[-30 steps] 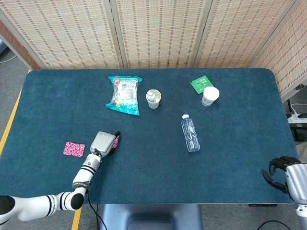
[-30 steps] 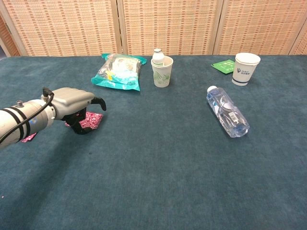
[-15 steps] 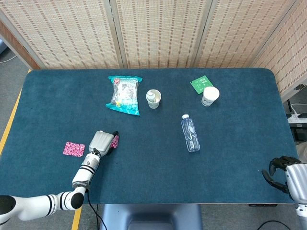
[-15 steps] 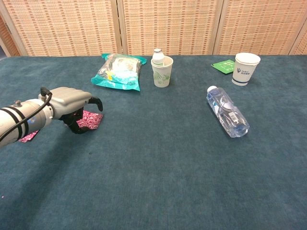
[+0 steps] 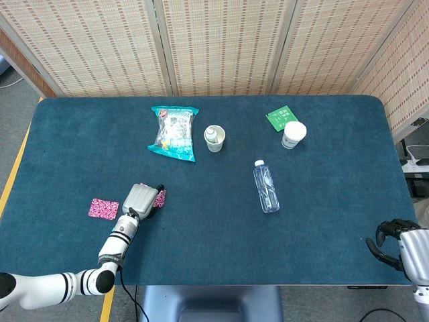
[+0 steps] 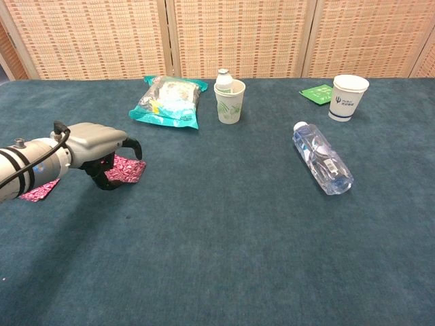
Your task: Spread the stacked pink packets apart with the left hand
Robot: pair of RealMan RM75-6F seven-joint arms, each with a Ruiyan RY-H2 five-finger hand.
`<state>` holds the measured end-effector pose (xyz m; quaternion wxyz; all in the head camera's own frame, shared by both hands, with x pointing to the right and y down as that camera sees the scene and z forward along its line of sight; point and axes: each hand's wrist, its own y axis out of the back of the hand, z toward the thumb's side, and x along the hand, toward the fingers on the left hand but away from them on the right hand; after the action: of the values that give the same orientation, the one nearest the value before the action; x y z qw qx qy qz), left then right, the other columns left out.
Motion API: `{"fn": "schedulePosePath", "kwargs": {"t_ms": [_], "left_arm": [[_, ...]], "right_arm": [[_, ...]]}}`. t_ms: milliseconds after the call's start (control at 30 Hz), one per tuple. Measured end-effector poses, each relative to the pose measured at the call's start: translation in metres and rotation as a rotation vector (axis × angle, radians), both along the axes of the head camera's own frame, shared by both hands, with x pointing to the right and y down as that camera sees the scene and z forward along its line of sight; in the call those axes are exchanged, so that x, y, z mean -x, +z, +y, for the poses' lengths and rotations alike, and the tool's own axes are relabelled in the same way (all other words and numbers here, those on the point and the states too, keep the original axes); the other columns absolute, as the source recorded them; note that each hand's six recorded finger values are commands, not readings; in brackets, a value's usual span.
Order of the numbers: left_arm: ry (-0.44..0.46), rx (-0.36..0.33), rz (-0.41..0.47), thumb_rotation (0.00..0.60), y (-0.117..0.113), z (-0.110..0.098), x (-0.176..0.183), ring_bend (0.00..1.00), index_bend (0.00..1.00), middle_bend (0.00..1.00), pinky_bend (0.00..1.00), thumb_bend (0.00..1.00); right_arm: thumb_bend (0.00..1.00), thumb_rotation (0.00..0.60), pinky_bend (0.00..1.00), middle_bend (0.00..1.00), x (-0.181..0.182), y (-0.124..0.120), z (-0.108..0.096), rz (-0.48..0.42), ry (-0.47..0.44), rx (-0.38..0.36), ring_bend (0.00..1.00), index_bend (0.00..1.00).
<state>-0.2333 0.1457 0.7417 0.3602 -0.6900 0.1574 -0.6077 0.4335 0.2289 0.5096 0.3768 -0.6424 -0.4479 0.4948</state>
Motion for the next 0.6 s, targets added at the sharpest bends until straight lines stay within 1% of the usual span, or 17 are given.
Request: {"fn": "schedulePosePath", "kwargs": {"t_ms": [167, 300, 433, 600], "left_arm": [[-0.001, 0.006, -0.034, 0.6, 0.0052, -0.001, 0.0049, 1.0, 0.19, 1.0, 1.0, 0.35], [-0.001, -0.019, -0.038, 0.6, 0.0058, -0.0041, 0.0051, 1.0, 0.16, 1.0, 1.0, 0.35], [-0.001, -0.032, -0.036, 0.6, 0.0057, -0.0046, 0.0046, 1.0, 0.16, 1.0, 1.0, 0.35], [-0.001, -0.019, -0.049, 0.6, 0.0076, -0.0028, 0.0067, 1.0, 0.17, 1.0, 1.0, 0.36]], "right_arm": [[0.24, 0.6, 0.58, 0.68, -0.0002, 0.0005, -0.0003, 0.002, 0.0, 0.001, 0.56, 0.74], [0.24, 0.6, 0.58, 0.68, -0.0001, 0.0008, -0.0001, 0.004, 0.0, 0.002, 0.56, 0.74], [0.24, 0.6, 0.58, 0.68, 0.0, 0.0008, -0.0001, 0.004, 0.001, 0.001, 0.56, 0.74], [0.24, 0.6, 0.58, 0.68, 0.0001, 0.0005, 0.0002, 0.002, 0.0, 0.001, 0.56, 0.74]]}}
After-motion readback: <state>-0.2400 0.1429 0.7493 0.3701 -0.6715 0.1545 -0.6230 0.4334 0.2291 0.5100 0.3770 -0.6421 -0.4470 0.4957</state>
